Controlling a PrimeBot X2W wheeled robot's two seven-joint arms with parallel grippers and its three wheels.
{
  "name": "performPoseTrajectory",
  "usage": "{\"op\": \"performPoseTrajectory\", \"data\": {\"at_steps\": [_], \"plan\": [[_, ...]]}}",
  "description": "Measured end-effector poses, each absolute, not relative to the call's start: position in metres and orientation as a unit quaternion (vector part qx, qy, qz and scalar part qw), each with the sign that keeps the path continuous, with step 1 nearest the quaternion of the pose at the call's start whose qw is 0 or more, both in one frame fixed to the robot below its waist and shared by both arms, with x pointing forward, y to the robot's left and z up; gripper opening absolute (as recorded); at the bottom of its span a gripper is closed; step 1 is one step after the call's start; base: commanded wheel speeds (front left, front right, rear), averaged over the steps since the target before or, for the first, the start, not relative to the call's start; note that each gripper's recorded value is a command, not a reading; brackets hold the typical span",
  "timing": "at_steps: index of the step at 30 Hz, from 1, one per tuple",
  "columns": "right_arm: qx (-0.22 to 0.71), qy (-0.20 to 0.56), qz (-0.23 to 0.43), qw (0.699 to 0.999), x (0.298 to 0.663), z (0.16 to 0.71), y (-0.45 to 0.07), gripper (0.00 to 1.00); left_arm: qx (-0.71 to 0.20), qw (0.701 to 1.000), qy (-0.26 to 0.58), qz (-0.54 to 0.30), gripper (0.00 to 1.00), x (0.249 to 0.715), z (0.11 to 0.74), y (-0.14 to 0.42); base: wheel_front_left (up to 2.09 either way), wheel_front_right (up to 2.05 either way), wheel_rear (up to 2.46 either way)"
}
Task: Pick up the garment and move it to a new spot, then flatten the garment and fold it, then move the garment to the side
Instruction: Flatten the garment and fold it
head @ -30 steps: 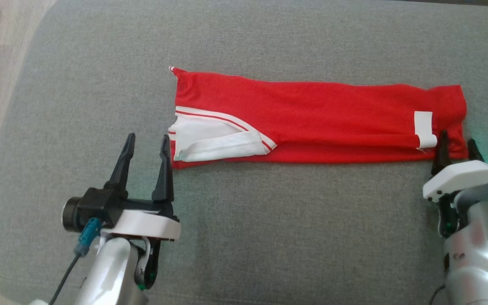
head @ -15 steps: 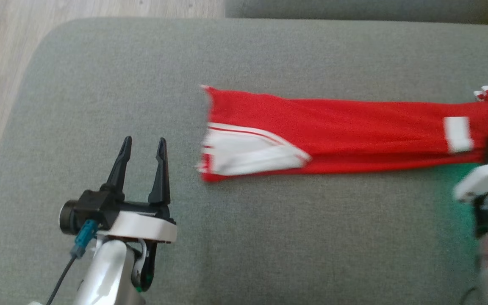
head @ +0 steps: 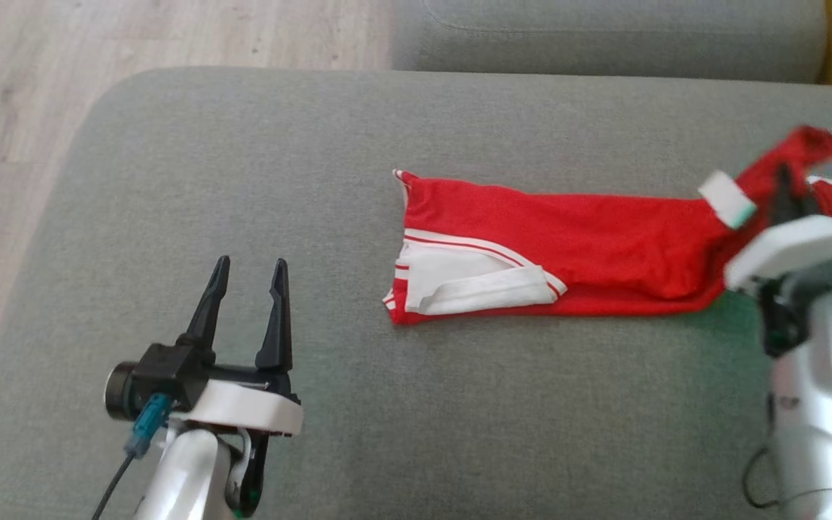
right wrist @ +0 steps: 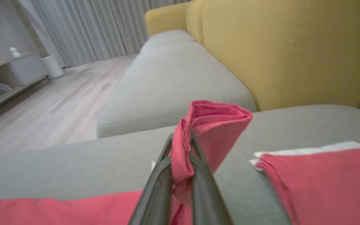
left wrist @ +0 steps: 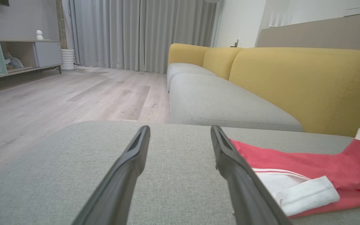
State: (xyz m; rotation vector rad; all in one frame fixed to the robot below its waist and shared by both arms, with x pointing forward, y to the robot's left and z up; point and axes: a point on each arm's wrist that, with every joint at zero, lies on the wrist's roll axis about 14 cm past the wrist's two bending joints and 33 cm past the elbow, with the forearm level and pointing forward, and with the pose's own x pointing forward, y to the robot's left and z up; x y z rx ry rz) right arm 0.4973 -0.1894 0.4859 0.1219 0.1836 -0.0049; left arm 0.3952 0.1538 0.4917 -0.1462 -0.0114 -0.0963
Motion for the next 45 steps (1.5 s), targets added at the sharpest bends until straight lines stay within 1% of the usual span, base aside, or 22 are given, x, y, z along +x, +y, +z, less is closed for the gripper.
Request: {"op": "performPoseTrajectory", "data": {"at_steps": [4,7,11,14,19,29,30,33,37,42,45], "plan": [[0.058,0.069,0.077,0.993,0.505,0.509,-0.132,0.0,-0.072,0.997,-0.011,-0.037,1.0,0.39,0.495,0.162,0.0,0.0,0.0],[0.056,0.058,0.145,0.986,0.504,0.523,-0.085,0.0,-0.071,0.997,-0.011,-0.026,1.0,0.384,0.495,0.17,0.0,0.0,0.0],[0.076,0.065,0.243,0.965,0.486,0.524,-0.017,0.0,-0.071,0.997,-0.005,-0.009,1.0,0.375,0.49,0.18,0.0,0.0,0.0],[0.078,0.083,0.293,0.949,0.473,0.514,0.018,0.0,-0.071,0.998,-0.001,0.0,1.0,0.371,0.488,0.186,0.0,0.0,0.0],[0.076,0.103,0.35,0.928,0.457,0.498,0.06,0.0,-0.072,0.997,0.008,0.015,1.0,0.362,0.482,0.194,0.0,0.0,0.0],[0.075,0.175,0.385,0.903,0.44,0.44,0.092,0.01,-0.072,0.996,0.029,0.043,1.0,0.35,0.47,0.208,0.0,0.0,0.0],[0.075,0.18,0.388,0.901,0.437,0.436,0.094,1.0,-0.071,0.996,0.03,0.044,1.0,0.349,0.469,0.209,0.0,0.0,0.0],[0.072,0.186,0.395,0.897,0.431,0.429,0.098,1.0,-0.07,0.996,0.034,0.048,1.0,0.347,0.467,0.21,0.0,0.0,0.0],[0.095,0.165,0.394,0.899,0.431,0.441,0.099,1.0,-0.07,0.996,0.033,0.044,1.0,0.348,0.467,0.208,0.0,0.0,0.0],[0.093,0.096,0.365,0.921,0.455,0.476,0.08,1.0,-0.069,0.997,0.023,0.026,1.0,0.354,0.473,0.198,0.0,0.0,0.0],[0.068,0.06,0.34,0.936,0.465,0.49,0.058,1.0,-0.068,0.997,0.014,0.017,1.0,0.36,0.479,0.194,0.0,0.0,0.0]]}}
